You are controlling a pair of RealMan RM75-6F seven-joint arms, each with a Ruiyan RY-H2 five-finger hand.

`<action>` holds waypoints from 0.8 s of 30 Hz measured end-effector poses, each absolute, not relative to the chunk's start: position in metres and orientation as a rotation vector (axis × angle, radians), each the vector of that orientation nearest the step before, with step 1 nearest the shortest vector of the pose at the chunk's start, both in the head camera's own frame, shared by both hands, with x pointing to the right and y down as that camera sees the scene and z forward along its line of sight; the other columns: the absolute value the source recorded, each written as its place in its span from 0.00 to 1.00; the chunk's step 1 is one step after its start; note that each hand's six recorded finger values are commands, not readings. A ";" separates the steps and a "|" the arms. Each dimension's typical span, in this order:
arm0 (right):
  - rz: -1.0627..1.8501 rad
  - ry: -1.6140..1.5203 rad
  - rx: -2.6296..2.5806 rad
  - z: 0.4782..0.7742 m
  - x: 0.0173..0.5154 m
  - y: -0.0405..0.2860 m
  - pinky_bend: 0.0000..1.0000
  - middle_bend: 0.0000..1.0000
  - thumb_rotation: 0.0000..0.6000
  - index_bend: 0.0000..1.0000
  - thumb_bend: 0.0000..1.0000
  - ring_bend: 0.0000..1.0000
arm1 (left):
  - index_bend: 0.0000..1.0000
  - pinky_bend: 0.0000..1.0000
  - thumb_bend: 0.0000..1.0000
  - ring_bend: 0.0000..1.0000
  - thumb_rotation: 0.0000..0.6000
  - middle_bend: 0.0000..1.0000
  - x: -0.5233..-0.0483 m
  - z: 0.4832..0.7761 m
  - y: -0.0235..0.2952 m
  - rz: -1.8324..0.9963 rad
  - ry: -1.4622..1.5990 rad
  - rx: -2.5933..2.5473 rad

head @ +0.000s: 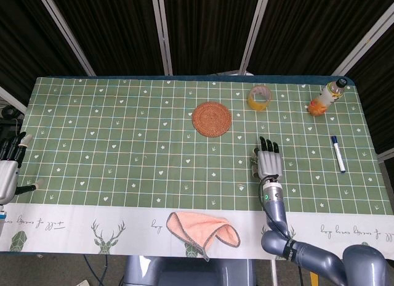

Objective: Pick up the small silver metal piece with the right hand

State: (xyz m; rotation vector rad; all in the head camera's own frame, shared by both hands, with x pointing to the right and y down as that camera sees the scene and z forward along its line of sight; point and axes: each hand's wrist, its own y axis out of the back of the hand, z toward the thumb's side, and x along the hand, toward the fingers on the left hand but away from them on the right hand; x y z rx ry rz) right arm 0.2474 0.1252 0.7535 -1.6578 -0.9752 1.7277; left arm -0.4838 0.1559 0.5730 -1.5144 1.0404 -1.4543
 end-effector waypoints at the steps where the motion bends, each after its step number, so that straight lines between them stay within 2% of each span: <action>1: 1.727 -0.977 -1.656 0.754 0.247 0.125 0.06 0.04 1.00 0.43 0.30 0.00 | 0.00 0.00 0.00 0.00 1.00 0.00 -0.484 0.573 0.156 -1.454 1.040 -1.514; 17: 1.751 -0.996 -1.640 0.769 0.249 0.120 0.06 0.06 1.00 0.48 0.30 0.00 | 0.00 0.00 0.00 0.00 1.00 0.00 -0.485 0.571 0.155 -1.451 1.050 -1.509; 24: 1.752 -0.999 -1.640 0.770 0.249 0.120 0.06 0.10 1.00 0.54 0.34 0.00 | 0.00 0.00 0.00 0.00 1.00 0.00 -0.484 0.571 0.155 -1.450 1.050 -1.510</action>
